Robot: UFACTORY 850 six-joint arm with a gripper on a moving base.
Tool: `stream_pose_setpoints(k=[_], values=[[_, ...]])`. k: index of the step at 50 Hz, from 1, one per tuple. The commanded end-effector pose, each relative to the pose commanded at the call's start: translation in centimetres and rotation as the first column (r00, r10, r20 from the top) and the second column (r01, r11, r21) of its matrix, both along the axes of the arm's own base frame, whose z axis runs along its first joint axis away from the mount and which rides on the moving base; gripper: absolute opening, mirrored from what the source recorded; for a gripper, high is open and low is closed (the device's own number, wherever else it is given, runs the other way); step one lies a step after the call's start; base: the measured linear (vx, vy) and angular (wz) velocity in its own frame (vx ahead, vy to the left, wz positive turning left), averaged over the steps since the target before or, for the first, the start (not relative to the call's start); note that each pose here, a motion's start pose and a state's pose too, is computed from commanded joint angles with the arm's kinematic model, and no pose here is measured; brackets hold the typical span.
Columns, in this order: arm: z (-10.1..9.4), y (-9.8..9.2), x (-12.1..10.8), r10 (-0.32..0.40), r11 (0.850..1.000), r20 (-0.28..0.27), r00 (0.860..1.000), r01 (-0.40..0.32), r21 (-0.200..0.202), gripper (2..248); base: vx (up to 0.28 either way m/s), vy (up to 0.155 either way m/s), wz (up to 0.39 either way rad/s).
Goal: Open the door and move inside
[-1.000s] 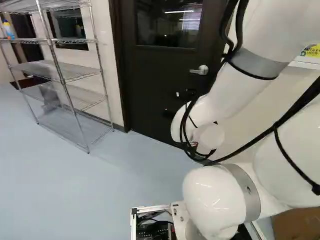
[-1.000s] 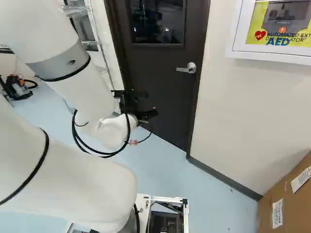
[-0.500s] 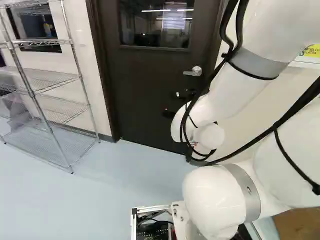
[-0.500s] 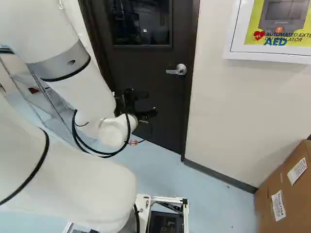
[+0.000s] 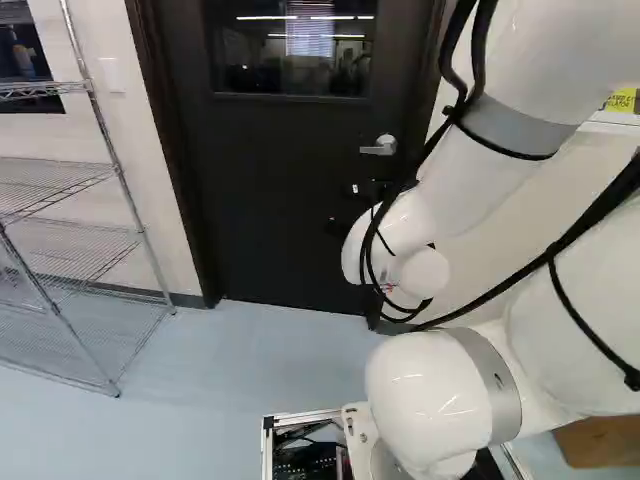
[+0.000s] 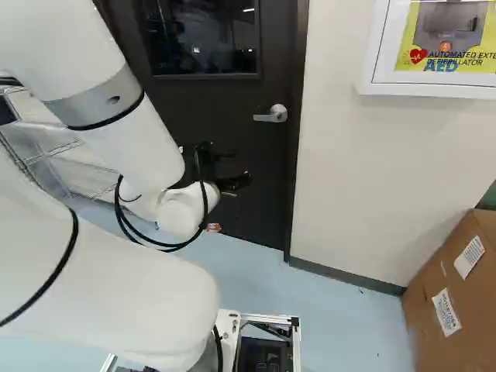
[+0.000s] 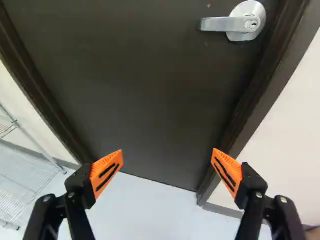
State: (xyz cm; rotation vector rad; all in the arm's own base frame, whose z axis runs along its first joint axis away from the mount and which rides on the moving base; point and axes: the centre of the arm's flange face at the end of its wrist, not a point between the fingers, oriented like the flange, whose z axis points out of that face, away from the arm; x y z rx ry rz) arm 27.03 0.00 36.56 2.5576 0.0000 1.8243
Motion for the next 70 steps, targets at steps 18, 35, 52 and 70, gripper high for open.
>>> stream_pose_setpoints(k=[18, 35, 52, 70], values=[[0.0, 0.0, 0.0, 0.0, 1.0, 0.0, 1.0, 0.0, 0.0, 247, 0.145, 0.182, -0.195], [0.0, 0.3, 0.0, 0.011, 1.0, 0.0, 1.0, -0.011, 0.0, 247, 0.073, 0.12, -0.023], [0.7, -0.1, 1.1, -0.005, 1.0, 0.015, 1.0, 0.005, 0.0, 247, -0.001, -0.004, -0.001], [2.6, -1.1, 3.3, -0.036, 0.999, 0.058, 0.998, 0.036, 0.0, 247, 0.0, 0.0, 0.0]])
